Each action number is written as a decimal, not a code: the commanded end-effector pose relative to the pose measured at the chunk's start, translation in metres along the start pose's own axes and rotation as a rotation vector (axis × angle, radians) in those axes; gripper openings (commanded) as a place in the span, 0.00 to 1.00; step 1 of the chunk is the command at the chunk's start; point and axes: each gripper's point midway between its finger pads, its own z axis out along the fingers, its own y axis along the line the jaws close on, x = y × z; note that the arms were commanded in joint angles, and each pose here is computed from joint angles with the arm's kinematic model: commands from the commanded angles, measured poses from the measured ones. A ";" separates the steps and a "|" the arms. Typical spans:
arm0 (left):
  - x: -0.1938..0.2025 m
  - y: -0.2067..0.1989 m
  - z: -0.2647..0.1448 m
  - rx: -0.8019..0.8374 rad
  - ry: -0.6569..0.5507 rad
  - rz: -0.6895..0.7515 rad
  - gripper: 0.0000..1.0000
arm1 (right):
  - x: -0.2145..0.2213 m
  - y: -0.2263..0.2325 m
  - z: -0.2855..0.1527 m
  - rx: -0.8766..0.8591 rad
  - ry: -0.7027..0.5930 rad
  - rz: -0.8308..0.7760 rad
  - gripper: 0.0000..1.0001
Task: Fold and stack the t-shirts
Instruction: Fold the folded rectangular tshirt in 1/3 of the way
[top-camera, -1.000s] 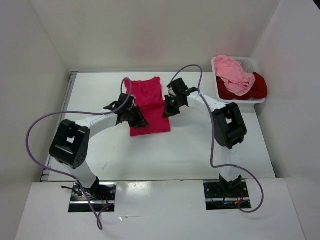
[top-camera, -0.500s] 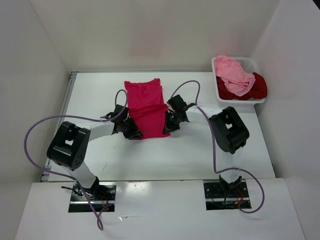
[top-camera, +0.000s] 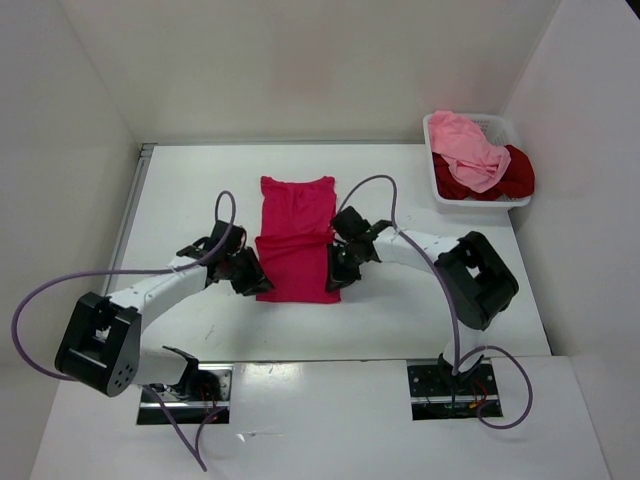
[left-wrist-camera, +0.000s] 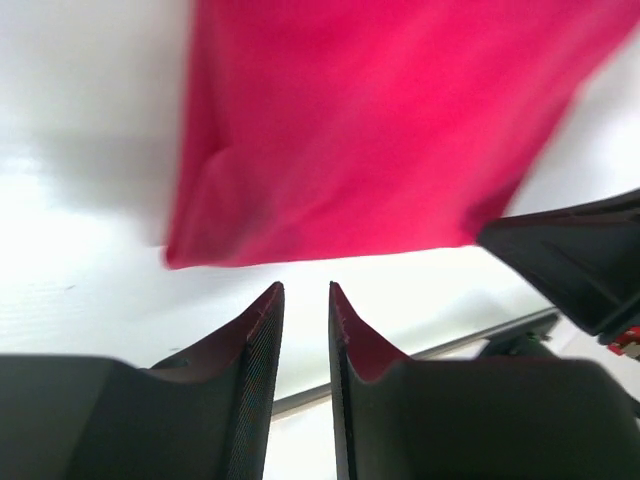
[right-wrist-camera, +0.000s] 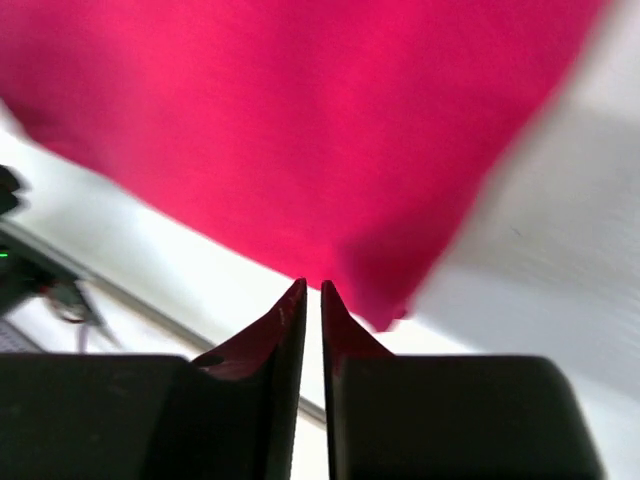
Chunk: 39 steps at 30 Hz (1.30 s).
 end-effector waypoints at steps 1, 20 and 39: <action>-0.015 -0.026 -0.014 0.053 -0.036 0.043 0.32 | -0.034 0.042 -0.035 -0.087 -0.090 -0.066 0.16; 0.000 0.010 0.037 -0.008 0.036 -0.019 0.32 | -0.154 0.067 0.029 -0.068 -0.251 -0.110 0.06; -0.015 -0.005 -0.005 -0.008 -0.072 0.019 0.39 | -0.204 0.066 -0.029 -0.036 -0.454 -0.064 0.11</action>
